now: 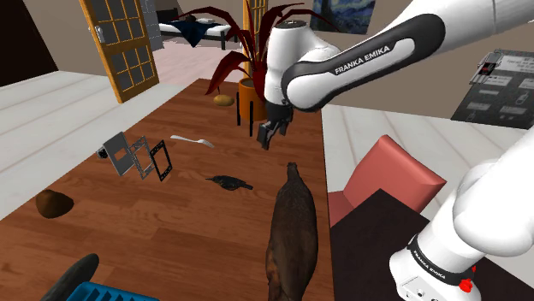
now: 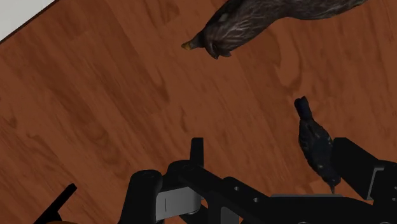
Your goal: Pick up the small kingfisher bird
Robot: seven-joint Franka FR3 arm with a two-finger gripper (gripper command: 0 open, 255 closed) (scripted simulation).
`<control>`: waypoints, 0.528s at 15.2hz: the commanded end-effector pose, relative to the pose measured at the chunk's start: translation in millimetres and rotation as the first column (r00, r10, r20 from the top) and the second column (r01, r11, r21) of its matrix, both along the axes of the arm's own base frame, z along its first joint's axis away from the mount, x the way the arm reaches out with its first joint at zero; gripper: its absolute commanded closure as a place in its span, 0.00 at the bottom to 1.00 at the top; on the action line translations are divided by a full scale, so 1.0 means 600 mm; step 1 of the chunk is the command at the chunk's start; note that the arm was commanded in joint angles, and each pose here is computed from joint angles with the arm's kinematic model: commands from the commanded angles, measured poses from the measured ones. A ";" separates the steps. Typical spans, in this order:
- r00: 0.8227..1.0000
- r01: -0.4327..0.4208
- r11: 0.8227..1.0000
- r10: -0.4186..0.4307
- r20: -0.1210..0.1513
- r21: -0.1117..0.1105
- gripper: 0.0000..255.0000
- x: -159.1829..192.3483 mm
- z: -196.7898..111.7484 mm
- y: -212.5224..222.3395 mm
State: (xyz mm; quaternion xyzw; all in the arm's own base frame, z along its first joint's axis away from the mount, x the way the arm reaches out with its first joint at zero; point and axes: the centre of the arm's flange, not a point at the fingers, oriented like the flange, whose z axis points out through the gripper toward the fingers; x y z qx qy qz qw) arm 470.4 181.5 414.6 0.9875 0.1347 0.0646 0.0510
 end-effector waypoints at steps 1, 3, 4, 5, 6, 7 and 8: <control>1.000 -0.031 1.000 0.031 0.003 -0.003 0.00 0.019 -0.032 0.031; 0.998 -0.061 0.998 0.061 0.005 -0.007 0.00 0.035 -0.062 0.057; 0.997 -0.076 0.997 0.076 0.006 -0.009 0.00 0.043 -0.078 0.071; 0.996 -0.091 0.996 0.091 0.006 -0.011 0.00 0.051 -0.093 0.084; 0.994 -0.106 0.994 0.106 0.007 -0.013 0.00 0.059 -0.108 0.098; 0.993 -0.121 0.993 0.121 0.008 -0.015 0.00 0.066 -0.123 0.112; 0.991 -0.136 0.991 0.136 0.009 -0.017 0.00 0.073 -0.139 0.125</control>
